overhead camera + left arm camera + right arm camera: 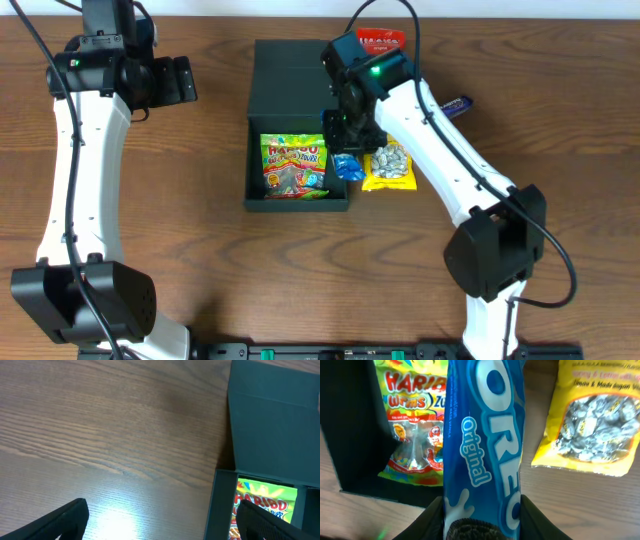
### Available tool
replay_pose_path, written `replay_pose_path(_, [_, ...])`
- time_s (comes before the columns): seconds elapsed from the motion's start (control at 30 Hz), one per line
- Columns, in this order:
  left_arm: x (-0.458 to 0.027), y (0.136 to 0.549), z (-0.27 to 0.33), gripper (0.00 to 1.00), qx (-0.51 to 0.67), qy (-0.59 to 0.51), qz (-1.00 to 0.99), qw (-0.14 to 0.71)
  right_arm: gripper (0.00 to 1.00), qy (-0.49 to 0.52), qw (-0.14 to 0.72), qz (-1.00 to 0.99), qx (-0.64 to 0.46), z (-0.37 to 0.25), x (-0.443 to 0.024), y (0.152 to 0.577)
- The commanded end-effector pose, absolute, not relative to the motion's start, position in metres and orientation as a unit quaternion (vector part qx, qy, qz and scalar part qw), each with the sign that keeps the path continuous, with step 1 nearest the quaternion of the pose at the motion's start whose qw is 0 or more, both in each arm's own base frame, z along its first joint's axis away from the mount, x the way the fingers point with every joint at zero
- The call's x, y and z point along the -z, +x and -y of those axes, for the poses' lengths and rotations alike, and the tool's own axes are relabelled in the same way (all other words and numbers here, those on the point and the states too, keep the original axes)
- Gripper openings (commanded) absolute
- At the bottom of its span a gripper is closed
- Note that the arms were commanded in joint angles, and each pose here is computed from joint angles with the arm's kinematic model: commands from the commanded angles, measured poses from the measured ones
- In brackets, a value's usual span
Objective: Pack container
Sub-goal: 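Lower the Oreo pack into the box beside the Haribo bag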
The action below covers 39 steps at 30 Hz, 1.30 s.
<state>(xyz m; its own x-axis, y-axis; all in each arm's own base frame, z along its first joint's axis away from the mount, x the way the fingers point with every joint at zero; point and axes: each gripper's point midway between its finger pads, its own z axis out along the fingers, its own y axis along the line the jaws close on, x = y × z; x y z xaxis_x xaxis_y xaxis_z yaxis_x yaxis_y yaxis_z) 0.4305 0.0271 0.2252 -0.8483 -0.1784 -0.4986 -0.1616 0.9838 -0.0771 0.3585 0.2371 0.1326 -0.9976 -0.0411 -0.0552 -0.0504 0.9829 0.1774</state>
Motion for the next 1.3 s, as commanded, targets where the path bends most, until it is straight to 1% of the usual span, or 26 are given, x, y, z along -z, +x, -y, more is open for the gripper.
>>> replay_pose_path(0.0, [-0.239,0.43,-0.029,0.95,0.016,-0.085,-0.957,0.277,0.22,0.003,0.019,-0.996,-0.089,-0.238,-0.134,0.351])
replay_pose_path(0.07, [-0.239,0.429,-0.029,0.95,0.016,-0.084,-0.958,0.275,0.24,0.005,0.015,-0.996,-0.087,-0.237,-0.131,0.349])
replay_pose_path(0.1, [-0.239,0.429,-0.029,0.95,0.016,-0.084,-0.958,0.274,0.32,0.004,0.015,-0.996,-0.087,-0.238,-0.13,0.349])
replay_pose_path(0.13, [-0.238,0.429,-0.028,0.95,0.016,-0.084,-0.958,0.274,0.42,0.004,0.017,-0.996,-0.088,-0.238,-0.13,0.35])
replay_pose_path(0.17, [-0.238,0.429,-0.028,0.95,0.016,-0.084,-0.958,0.273,0.59,0.004,0.019,-0.996,-0.09,-0.239,-0.13,0.35])
replay_pose_path(0.2, [-0.238,0.429,-0.028,0.95,0.016,-0.084,-0.958,0.273,0.67,0.003,0.021,-0.996,-0.091,-0.241,-0.13,0.351])
replay_pose_path(0.33, [-0.238,0.429,-0.028,0.95,0.016,-0.084,-0.958,0.272,0.88,0.002,0.034,-0.995,-0.098,-0.244,-0.131,0.357])
replay_pose_path(0.37, [-0.238,0.429,-0.028,0.95,0.016,-0.084,-0.958,0.272,0.9,0.001,0.036,-0.994,-0.099,-0.244,-0.131,0.358])
replay_pose_path(0.5, [-0.238,0.429,-0.028,0.95,0.016,-0.084,-0.958,0.272,0.9,0.002,0.044,-0.995,-0.094,-0.243,-0.131,0.362])
replay_pose_path(0.57, [-0.238,0.429,-0.028,0.95,0.016,-0.084,-0.958,0.272,0.85,0.002,0.047,-0.995,-0.092,-0.242,-0.131,0.363])
replay_pose_path(0.6, [-0.238,0.429,-0.028,0.95,0.016,-0.084,-0.958,0.272,0.8,0.001,0.047,-0.995,-0.092,-0.242,-0.131,0.363])
replay_pose_path(0.63, [-0.238,0.428,-0.028,0.95,0.016,-0.084,-0.958,0.272,0.71,-0.004,0.047,-0.995,-0.092,-0.243,-0.131,0.363])
replay_pose_path(0.77, [-0.238,0.428,-0.028,0.95,0.016,-0.084,-0.959,0.272,0.17,-0.058,0.04,-0.991,-0.11,-0.254,-0.132,0.355])
replay_pose_path(0.8, [-0.238,0.428,-0.028,0.95,0.016,-0.084,-0.959,0.272,0.07,-0.089,0.032,-0.988,-0.124,-0.261,-0.133,0.349])
replay_pose_path(0.87, [-0.238,0.428,-0.028,0.95,0.016,-0.084,-0.959,0.271,0.01,-0.142,0.015,-0.98,-0.139,-0.269,-0.134,0.336])
replay_pose_path(1.0, [-0.237,0.427,-0.028,0.95,0.016,-0.085,-0.959,0.27,0.01,-0.193,-0.014,-0.973,-0.129,-0.271,-0.124,0.315])
replay_pose_path(1.1, [-0.237,0.427,-0.028,0.95,0.016,-0.085,-0.959,0.269,0.01,-0.23,-0.028,-0.959,-0.161,-0.283,-0.122,0.304])
replay_pose_path(1.27, [-0.237,0.426,-0.028,0.95,0.016,-0.084,-0.96,0.267,0.01,-0.259,-0.031,-0.95,-0.17,-0.286,-0.122,0.299])
